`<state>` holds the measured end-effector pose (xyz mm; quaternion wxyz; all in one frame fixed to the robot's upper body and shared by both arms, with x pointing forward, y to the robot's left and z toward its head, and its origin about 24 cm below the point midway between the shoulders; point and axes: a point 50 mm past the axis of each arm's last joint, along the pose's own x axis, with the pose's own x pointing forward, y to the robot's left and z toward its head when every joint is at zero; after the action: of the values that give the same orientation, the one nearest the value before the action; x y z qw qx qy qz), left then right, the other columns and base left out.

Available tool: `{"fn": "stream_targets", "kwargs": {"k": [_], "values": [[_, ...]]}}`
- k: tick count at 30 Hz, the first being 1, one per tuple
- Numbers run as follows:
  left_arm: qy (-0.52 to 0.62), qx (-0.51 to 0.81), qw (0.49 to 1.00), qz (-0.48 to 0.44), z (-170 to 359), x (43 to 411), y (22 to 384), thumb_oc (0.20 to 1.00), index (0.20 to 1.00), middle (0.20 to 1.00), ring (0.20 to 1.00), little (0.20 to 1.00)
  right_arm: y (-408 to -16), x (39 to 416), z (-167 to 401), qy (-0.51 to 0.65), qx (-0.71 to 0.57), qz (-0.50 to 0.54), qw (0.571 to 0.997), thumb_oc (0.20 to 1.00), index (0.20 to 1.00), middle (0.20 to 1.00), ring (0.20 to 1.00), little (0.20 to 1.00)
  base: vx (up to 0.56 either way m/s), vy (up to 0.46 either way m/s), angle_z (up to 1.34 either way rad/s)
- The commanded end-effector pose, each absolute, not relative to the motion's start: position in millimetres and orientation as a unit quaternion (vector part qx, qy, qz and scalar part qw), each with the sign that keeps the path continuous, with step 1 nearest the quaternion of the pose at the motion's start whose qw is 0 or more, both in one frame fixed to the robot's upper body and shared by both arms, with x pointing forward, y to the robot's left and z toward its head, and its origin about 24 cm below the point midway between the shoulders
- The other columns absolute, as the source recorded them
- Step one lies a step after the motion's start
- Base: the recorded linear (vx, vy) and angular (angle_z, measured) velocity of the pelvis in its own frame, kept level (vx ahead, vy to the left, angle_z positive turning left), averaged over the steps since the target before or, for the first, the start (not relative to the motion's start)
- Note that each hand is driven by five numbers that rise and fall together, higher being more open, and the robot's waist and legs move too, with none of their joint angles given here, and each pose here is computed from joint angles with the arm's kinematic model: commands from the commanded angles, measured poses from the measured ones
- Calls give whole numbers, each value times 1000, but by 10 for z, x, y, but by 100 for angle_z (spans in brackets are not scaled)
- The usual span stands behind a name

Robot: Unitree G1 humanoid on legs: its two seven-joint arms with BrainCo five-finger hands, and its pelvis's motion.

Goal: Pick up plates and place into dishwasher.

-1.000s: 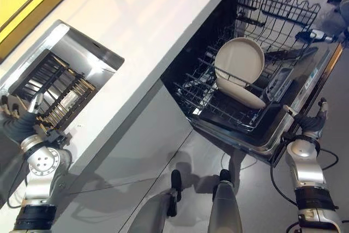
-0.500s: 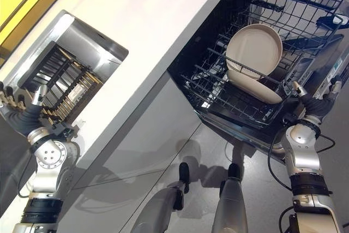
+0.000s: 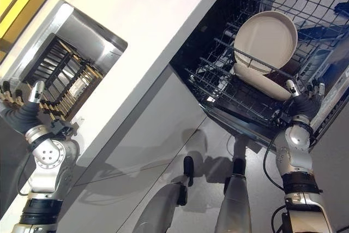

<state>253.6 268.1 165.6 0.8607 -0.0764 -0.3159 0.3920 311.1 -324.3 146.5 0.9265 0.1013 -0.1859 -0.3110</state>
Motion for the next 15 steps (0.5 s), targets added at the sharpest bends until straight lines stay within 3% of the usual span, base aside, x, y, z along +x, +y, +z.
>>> {"fn": "stream_targets", "kwargs": {"k": [1, 15], "values": [[-307, -55, 860, 404, 1584, 2686, 2710, 1000, 1000, 1000, 1000, 1000, -3095, 3260, 1861, -269, 125, -250, 922, 1000, 1000, 1000, 1000, 1000, 0, 0, 0], [-307, -60, 861, 402, 1592, 2709, 2600, 1000, 1000, 1000, 1000, 1000, -2965, 3315, 2077, -310, 115, -277, 902, 1000, 1000, 1000, 1000, 1000, 10, 55, 2]]}}
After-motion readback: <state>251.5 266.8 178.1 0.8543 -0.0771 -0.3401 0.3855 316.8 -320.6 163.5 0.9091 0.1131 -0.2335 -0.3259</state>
